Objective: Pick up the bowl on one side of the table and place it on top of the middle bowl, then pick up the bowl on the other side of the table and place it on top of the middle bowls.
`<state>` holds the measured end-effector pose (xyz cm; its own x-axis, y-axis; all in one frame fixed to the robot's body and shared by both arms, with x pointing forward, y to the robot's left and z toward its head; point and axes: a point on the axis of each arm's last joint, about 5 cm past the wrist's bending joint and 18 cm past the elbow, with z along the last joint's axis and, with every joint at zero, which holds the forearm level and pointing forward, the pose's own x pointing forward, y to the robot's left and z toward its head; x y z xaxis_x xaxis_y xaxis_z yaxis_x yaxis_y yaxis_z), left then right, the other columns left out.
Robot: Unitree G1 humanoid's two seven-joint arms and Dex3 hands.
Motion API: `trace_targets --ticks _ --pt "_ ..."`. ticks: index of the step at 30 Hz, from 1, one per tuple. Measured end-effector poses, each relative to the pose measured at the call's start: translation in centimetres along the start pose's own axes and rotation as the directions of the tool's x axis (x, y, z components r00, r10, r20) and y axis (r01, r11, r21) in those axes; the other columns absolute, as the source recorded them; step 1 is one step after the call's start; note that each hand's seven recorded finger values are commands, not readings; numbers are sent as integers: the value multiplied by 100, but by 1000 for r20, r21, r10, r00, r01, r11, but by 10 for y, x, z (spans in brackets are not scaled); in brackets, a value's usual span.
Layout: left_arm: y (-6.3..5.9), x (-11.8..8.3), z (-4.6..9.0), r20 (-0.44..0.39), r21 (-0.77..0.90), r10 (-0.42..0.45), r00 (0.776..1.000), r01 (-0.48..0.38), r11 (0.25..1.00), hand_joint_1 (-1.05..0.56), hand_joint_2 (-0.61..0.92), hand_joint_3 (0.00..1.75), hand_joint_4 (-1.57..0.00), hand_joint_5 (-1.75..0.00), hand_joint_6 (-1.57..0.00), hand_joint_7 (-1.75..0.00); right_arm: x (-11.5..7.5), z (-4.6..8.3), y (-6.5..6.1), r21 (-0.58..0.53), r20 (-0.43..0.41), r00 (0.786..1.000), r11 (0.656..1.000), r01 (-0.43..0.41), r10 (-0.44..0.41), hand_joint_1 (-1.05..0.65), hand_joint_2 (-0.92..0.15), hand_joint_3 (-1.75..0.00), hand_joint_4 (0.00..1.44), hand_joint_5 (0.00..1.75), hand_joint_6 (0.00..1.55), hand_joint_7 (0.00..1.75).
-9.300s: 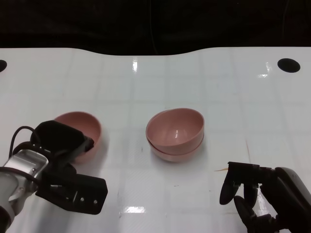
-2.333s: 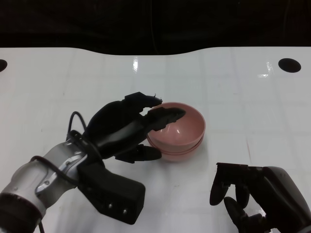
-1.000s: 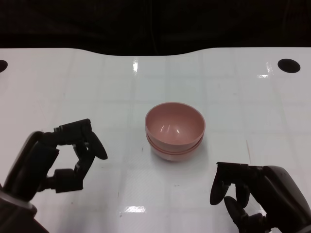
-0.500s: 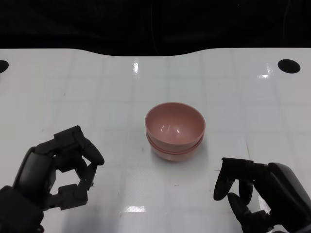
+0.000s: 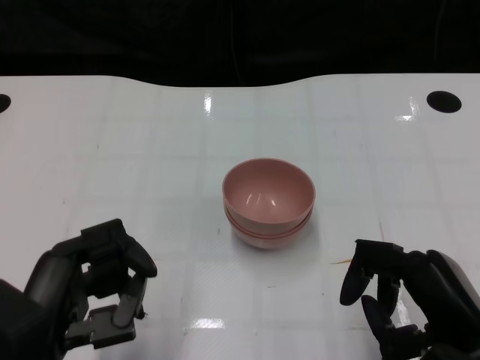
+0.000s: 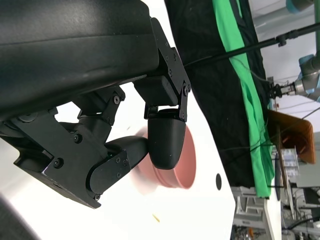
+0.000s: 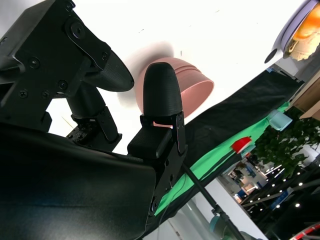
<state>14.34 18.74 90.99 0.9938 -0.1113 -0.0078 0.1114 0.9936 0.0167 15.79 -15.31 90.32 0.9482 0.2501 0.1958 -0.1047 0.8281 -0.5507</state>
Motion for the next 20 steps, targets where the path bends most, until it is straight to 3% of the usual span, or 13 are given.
trace_targets --ticks 20 --pt "-3 0 -3 -18 16 -49 999 49 999 -13 41 134 -88 -175 -79 -154 -3 -3 -4 29 -34 999 1000 4 -3 0 -22 -158 90 175 78 151"
